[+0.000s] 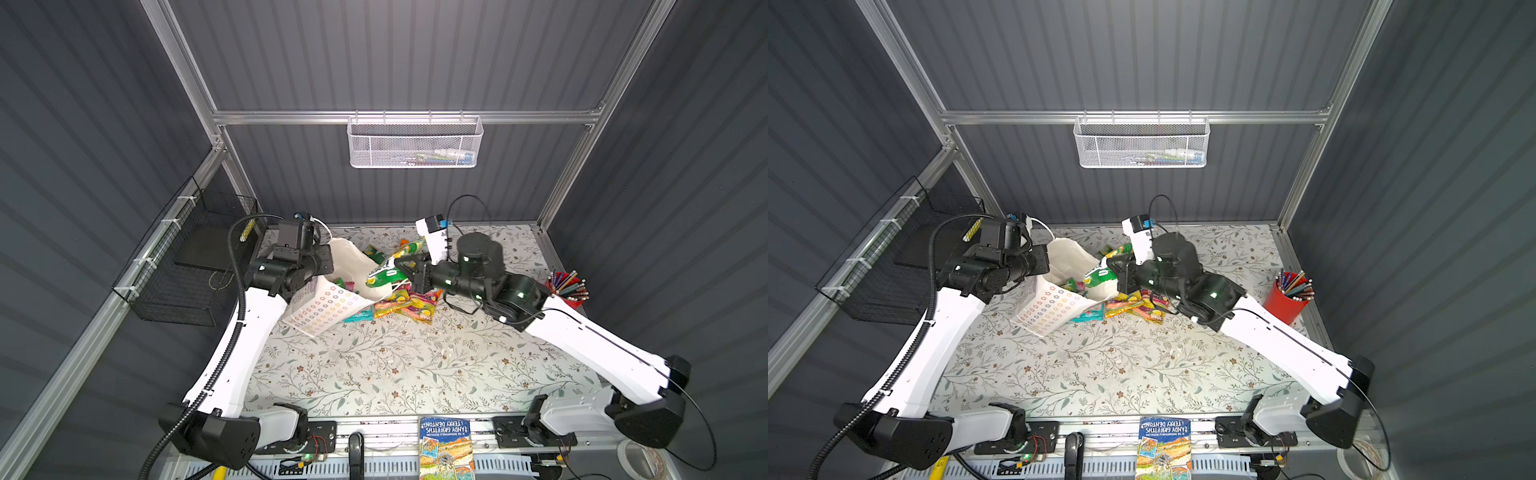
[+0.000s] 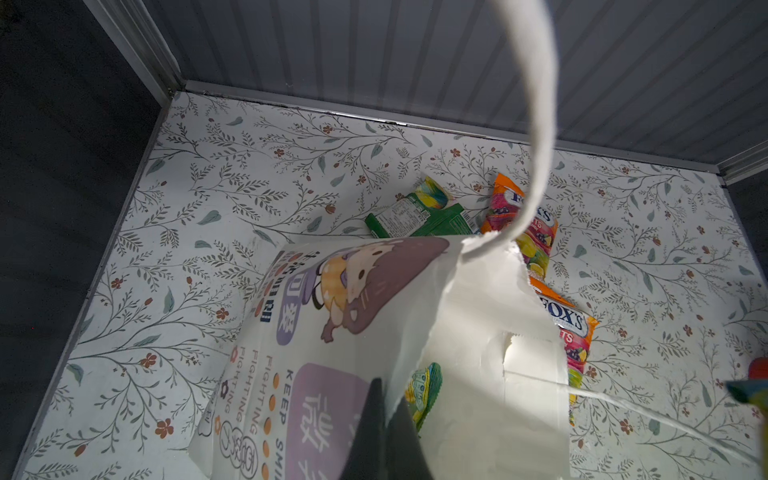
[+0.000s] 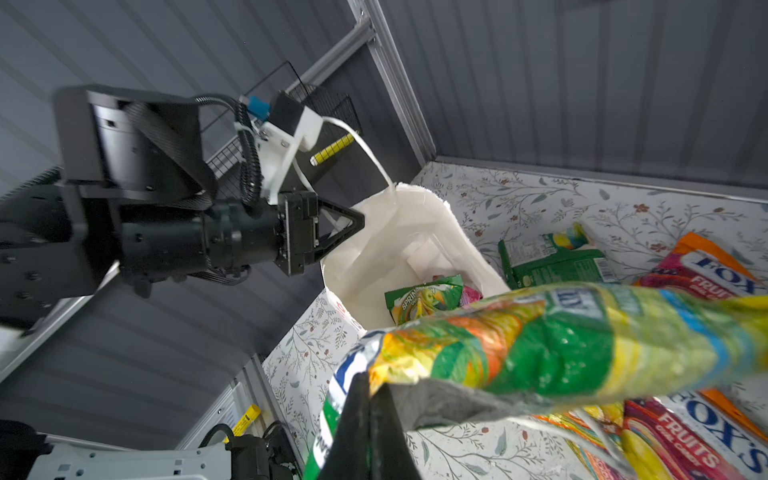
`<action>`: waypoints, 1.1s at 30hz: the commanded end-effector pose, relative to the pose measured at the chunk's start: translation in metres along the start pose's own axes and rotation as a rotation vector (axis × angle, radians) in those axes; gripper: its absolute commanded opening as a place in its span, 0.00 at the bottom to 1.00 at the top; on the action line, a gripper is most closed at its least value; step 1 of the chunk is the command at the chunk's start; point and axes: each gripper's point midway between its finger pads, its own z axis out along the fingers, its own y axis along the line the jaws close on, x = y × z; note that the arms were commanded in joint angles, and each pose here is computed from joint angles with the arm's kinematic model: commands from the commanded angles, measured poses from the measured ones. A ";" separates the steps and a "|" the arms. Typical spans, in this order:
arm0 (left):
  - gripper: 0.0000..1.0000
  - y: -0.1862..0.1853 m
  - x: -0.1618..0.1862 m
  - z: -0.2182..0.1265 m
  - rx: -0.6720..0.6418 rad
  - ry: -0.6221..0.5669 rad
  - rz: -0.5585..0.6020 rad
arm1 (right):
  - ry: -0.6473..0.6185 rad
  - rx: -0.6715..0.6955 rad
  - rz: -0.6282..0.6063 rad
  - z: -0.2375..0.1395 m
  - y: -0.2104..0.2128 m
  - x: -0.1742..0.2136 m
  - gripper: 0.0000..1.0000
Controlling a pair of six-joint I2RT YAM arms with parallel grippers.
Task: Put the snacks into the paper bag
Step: 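Lift the green mango tea bag and carry it over the paper bag, then open the right gripper to drop the mango tea bag inside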
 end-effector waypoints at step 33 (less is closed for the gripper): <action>0.00 -0.008 -0.014 -0.015 0.041 -0.071 -0.015 | 0.287 -0.225 0.061 0.175 0.038 0.053 0.00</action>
